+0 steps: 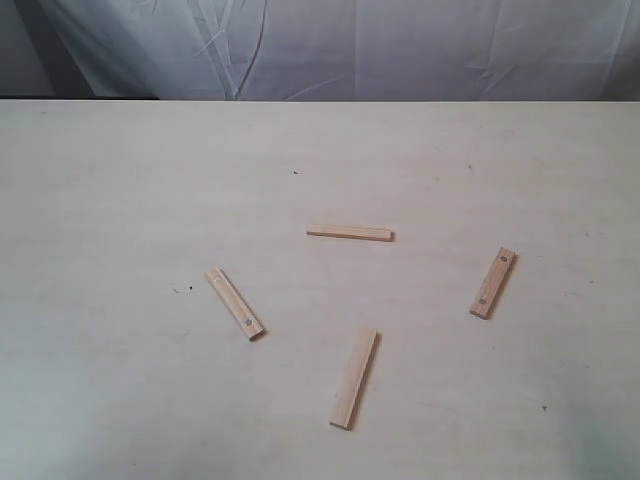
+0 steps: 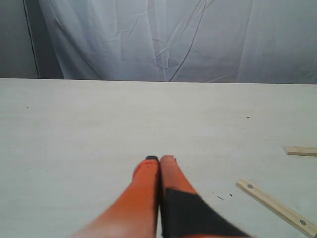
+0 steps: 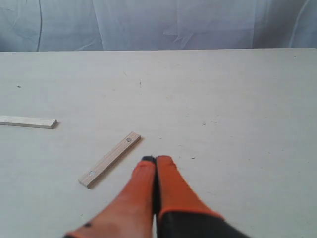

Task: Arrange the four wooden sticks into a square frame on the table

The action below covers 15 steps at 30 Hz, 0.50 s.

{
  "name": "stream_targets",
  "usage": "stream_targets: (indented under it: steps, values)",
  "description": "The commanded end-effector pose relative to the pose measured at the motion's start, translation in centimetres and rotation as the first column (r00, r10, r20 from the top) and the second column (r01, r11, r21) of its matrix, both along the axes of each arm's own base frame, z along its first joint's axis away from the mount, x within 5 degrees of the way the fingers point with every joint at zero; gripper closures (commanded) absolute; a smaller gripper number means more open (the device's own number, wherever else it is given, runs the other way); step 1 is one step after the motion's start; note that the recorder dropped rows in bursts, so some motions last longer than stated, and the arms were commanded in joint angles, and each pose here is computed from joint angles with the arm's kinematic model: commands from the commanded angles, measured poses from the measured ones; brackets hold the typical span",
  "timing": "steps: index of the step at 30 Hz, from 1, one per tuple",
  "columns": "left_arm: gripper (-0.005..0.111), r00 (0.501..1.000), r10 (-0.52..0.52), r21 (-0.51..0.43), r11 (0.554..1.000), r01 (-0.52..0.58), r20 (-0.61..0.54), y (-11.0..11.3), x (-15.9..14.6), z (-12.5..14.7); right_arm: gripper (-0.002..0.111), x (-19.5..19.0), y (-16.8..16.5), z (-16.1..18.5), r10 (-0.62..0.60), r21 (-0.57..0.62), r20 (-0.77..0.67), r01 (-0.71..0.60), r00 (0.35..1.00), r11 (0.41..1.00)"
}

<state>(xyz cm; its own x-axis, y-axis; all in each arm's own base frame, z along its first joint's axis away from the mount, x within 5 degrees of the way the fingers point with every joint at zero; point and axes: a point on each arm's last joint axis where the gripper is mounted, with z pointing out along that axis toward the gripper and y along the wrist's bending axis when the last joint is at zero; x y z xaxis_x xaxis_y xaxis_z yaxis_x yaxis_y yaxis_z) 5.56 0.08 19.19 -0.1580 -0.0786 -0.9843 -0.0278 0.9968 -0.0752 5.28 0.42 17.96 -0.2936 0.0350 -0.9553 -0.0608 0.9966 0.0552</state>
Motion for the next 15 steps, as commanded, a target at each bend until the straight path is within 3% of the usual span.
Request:
stream_targets:
  steps: [1, 6, 9, 12, 15]
  values:
    - [0.107, 1.0, 0.0, -0.013, 1.0, 0.0, 0.012, 0.0, 0.0, 0.0, 0.109, 0.0, 0.0, 0.1, -0.004, -0.001, 0.019, 0.004, 1.0, 1.0]
    - [0.107, 1.0, 0.001, -0.004, 1.0, -0.001, 0.014, 0.0, 0.0, 0.0, 0.109, 0.0, 0.0, 0.1, -0.004, -0.001, 0.019, 0.004, 1.0, 1.0]
    - [0.107, 0.997, 0.002, 0.032, 0.999, -0.004, 0.081, 0.1, 0.1, 0.6, 0.109, 0.0, 0.0, 0.2, -0.004, 0.0, 0.03, 0.004, 1.0, 1.0]
    - [0.107, 0.962, -0.003, 0.033, 0.999, -0.006, 0.273, 0.0, 0.0, 2.4, 0.109, 0.1, 0.0, 0.4, -0.005, 0.002, 0.056, 0.005, 0.998, 1.0]
    - [0.107, 0.878, -0.009, 0.036, 0.999, -0.01, 0.478, 0.0, -0.4, 4.4, 0.109, 0.1, 0.0, 0.6, -0.005, 0.004, 0.082, 0.005, 0.997, 1.0]
